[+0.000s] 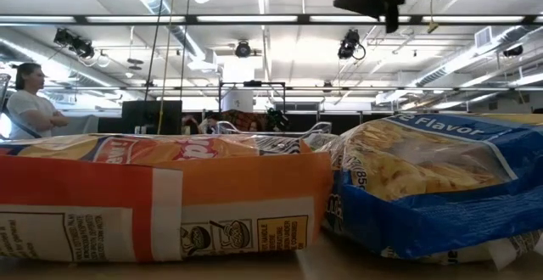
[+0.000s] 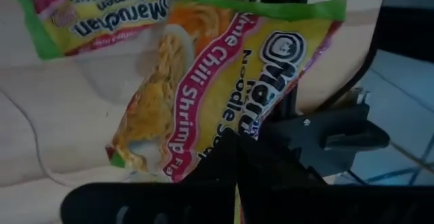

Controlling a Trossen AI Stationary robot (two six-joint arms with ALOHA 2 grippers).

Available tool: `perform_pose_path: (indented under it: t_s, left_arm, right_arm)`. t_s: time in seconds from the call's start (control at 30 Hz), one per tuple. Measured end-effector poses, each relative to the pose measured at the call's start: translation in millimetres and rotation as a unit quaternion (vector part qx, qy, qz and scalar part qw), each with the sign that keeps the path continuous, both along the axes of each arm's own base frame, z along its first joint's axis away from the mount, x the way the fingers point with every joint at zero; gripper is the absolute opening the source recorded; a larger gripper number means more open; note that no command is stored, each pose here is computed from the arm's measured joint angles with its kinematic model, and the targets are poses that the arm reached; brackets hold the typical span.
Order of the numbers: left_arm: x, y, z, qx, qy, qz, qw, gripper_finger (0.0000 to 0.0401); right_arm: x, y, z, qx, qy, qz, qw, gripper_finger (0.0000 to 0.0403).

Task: Sort Maruchan noodles
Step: Put the green noodle pack into the bottom left transparent bin

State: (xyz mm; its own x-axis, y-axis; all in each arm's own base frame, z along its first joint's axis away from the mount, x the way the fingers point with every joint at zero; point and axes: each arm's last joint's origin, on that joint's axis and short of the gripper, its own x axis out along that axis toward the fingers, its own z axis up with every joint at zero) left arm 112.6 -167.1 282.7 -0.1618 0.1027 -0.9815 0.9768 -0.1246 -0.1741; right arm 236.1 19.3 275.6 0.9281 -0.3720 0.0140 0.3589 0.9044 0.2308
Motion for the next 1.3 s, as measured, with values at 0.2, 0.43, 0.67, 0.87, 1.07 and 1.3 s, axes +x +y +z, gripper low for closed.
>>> perform_pose_path:
  t_s: [0.2,0.43,0.67,0.87,1.07,1.3]
  left_arm:
    - [-13,-11,-15,-0.022,0.011,-0.048,0.999,0.0003]
    - [-20,-12,-21,-0.005,0.014,-0.05,0.999,0.0006]
    - [-16,-13,-19,-0.016,0.003,-0.012,1.0,0.0013]
    - [-15,-15,-21,-0.007,-0.011,0.108,0.994,0.0075]
    - [-14,-21,-4,-0.017,0.007,0.288,0.957,0.0171]
    - [-15,-11,11,0.004,-0.012,0.572,0.82,0.0236]
  right_arm:
    - [29,4,-13,-0.006,0.039,0.0,0.999,0.0204]
    - [56,8,-12,-0.015,0.018,0.0,1.0,0.0204]
    - [79,12,-3,-0.016,0.006,0.001,1.0,0.0204]
    - [98,15,-1,0.001,-0.001,0.003,1.0,0.0204]
    - [105,18,-2,0.034,-0.007,0.026,0.999,0.0204]
    - [105,22,-3,0.05,-0.002,0.043,0.998,0.0204]
